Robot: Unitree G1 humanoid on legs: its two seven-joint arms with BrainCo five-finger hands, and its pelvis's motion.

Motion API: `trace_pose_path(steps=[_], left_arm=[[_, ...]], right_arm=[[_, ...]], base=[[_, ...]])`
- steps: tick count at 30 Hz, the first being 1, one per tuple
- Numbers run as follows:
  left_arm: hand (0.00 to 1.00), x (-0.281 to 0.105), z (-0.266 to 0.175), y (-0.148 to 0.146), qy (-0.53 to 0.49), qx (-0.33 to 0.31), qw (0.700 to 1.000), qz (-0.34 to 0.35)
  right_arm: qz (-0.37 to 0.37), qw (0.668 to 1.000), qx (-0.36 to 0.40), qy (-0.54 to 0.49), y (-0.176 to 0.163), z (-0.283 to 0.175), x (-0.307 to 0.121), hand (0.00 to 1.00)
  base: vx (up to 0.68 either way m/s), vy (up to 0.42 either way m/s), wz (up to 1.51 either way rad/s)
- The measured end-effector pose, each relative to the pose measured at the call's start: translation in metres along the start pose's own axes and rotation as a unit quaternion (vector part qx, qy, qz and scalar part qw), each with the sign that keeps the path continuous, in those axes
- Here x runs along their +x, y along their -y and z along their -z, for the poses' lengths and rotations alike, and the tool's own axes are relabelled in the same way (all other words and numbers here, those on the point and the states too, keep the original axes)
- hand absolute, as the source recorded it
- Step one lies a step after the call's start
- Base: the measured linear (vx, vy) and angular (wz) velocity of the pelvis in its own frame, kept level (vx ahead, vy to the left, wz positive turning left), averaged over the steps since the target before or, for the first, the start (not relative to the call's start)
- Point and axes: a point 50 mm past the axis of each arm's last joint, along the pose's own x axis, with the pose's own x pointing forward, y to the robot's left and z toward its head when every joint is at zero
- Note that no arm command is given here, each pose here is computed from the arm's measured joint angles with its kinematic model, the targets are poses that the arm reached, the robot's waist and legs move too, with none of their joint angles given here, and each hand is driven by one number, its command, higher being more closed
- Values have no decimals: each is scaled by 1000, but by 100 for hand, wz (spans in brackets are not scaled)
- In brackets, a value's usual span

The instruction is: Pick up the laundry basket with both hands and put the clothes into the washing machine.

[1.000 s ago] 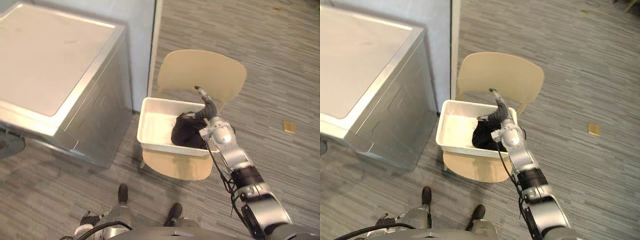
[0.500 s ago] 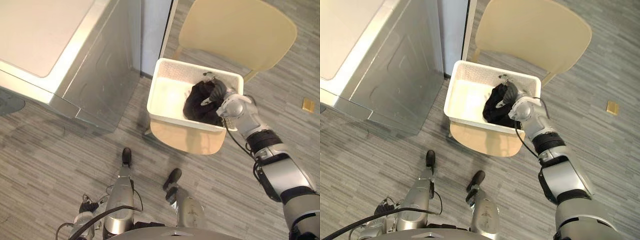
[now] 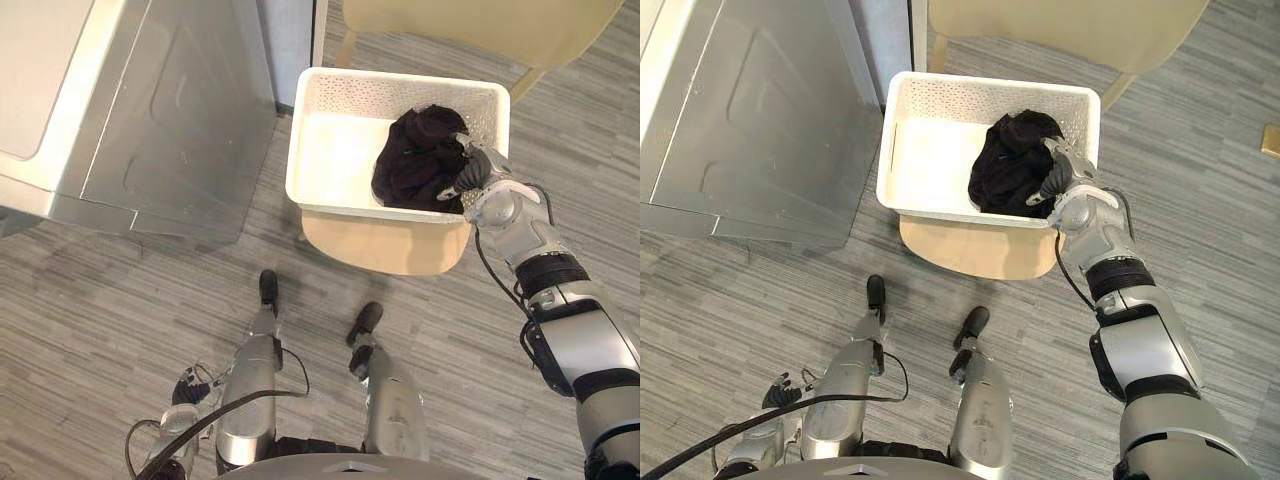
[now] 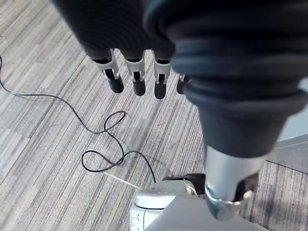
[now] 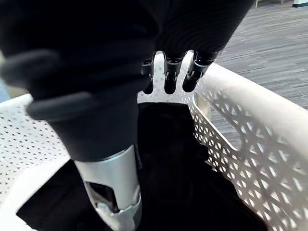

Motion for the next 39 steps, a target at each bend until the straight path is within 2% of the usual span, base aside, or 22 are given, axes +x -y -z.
trace_pose_path(steps=[7, 13, 28, 29, 39], left_arm=[[0, 2, -8, 4, 8, -16, 1000, 6], [0, 2, -10, 5, 9, -19, 1000, 3], [0, 5, -22, 15, 14, -45, 999, 15], [0, 5, -22, 15, 13, -43, 999, 15], [0, 5, -19, 19, 9, -28, 999, 24]], right_arm=[[15, 999, 10, -39, 6, 14, 2, 0], [53, 997, 21, -45, 22, 10, 8, 0], [80, 995, 36, -39, 38, 2, 13, 0], [80, 995, 35, -40, 38, 3, 13, 100], [68, 997, 24, -42, 35, 8, 11, 100]], base=[[17, -28, 1], [1, -40, 1], [0, -36, 2], [-4, -32, 0], [14, -42, 1]])
